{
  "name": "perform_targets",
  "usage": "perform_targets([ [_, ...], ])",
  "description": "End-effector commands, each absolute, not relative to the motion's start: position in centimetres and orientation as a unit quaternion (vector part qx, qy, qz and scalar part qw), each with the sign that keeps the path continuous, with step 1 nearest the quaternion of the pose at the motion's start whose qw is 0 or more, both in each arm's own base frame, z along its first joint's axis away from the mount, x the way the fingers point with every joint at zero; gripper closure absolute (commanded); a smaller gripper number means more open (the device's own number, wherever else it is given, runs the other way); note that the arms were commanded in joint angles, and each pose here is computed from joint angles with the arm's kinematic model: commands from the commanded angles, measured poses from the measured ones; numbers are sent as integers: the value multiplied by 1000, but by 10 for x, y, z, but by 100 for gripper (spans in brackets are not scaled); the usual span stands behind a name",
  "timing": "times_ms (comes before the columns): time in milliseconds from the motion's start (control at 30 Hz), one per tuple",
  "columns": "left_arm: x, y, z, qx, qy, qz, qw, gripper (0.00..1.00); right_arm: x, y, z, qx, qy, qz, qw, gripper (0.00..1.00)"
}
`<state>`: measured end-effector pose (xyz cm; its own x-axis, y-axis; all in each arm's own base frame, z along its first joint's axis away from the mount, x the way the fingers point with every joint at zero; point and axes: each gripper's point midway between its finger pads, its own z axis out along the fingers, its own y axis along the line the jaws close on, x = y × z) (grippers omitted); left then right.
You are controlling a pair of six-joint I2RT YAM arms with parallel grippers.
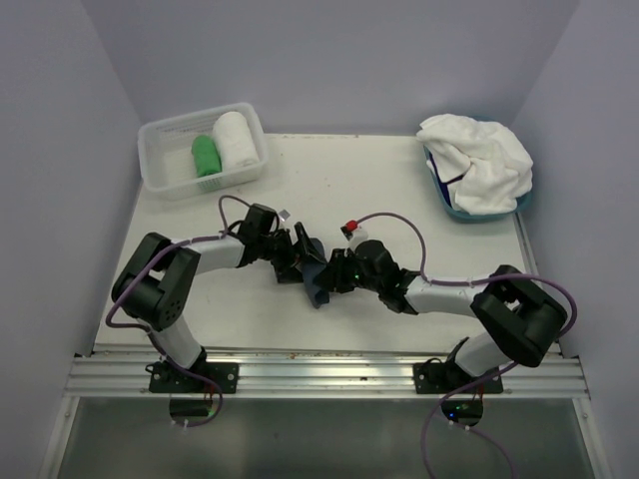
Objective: Roll the towels
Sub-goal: Place the rolled towel into the container
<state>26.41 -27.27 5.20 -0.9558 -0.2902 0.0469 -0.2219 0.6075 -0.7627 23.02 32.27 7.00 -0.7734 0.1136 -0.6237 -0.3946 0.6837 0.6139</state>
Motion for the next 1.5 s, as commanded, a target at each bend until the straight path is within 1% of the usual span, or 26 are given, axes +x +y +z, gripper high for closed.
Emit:
perform_targets([
  [0, 259, -284, 53, -135, 882, -450, 28, 12, 234, 336, 98, -72, 823, 447, 344, 85],
  [100, 253, -290, 53, -136, 872, -470, 13, 13, 234, 334, 97, -66, 822, 449, 344, 85],
  [300, 250, -292, 51, -146, 869, -473, 4, 19, 235, 330, 91, -63, 827, 441, 342, 85],
  [400, 250, -294, 52, -145, 867, -477, 3, 24, 235, 329, 88, -64, 830, 438, 341, 85],
  [467, 251, -294, 52, -148, 866, -479, 2, 32, 236, 329, 86, -65, 833, 433, 339, 85],
  [500, 251, -295, 53, -147, 866, -479, 3, 36, 236, 328, 85, -64, 835, 430, 339, 81],
  [533, 252, -295, 54, -147, 865, -479, 5, 44, 237, 327, 84, -63, 836, 425, 340, 75],
  [567, 253, -295, 55, -145, 865, -480, 8, 49, 236, 324, 80, -66, 843, 414, 336, 65],
  [600, 254, -294, 58, -146, 868, -475, 8, 52, 239, 323, 83, -67, 844, 409, 341, 45],
  [633, 257, -291, 56, -140, 874, -464, 20, 59, 239, 322, 84, -68, 846, 403, 343, 36],
  [667, 259, -289, 56, -138, 878, -457, 25, 62, 240, 316, 79, -71, 855, 384, 341, 30],
  [700, 261, -287, 59, -139, 884, -446, 24, 64, 243, 316, 90, -73, 850, 384, 352, 22],
  [733, 265, -282, 58, -131, 890, -434, 39, 67, 244, 313, 94, -75, 851, 379, 356, 19],
  [767, 264, -277, 57, -136, 899, -414, 29, 68, 244, 307, 92, -79, 858, 361, 356, 18],
  [833, 270, -270, 59, -126, 908, -396, 49, 70, 247, 302, 111, -83, 852, 356, 376, 16],
  [900, 272, -265, 65, -121, 915, -382, 51, 72, 248, 291, 114, -85, 857, 329, 386, 15],
  [933, 276, -261, 66, -114, 919, -373, 61, 75, 248, 287, 127, -85, 851, 331, 399, 15],
  [1000, 279, -255, 72, -112, 926, -355, 65, 76, 251, 272, 129, -80, 857, 299, 413, 14],
  [1067, 292, -248, 83, -99, 931, -337, 94, 76, 251, 261, 135, -80, 858, 283, 422, 14],
  [1100, 292, -238, 83, -96, 939, -314, 98, 77, 253, 255, 136, -74, 859, 272, 428, 13],
  [1167, 298, -231, 92, -90, 944, -296, 112, 77, 251, 248, 135, -74, 863, 259, 428, 13],
  [1267, 321, -217, 128, -79, 943, -282, 158, 78, 251, 240, 133, -69, 867, 244, 429, 13],
  [1333, 329, -198, 143, -79, 947, -258, 176, 79, 251, 236, 132, -69, 870, 234, 429, 13],
  [1367, 338, -193, 164, -81, 943, -256, 195, 80, 252, 235, 133, -69, 869, 232, 431, 13],
  [1433, 356, -172, 186, -84, 939, -242, 231, 81, 253, 234, 134, -70, 870, 227, 432, 13],
  [1467, 365, -165, 211, -85, 933, -240, 253, 81, 253, 232, 135, -71, 871, 221, 433, 13],
])
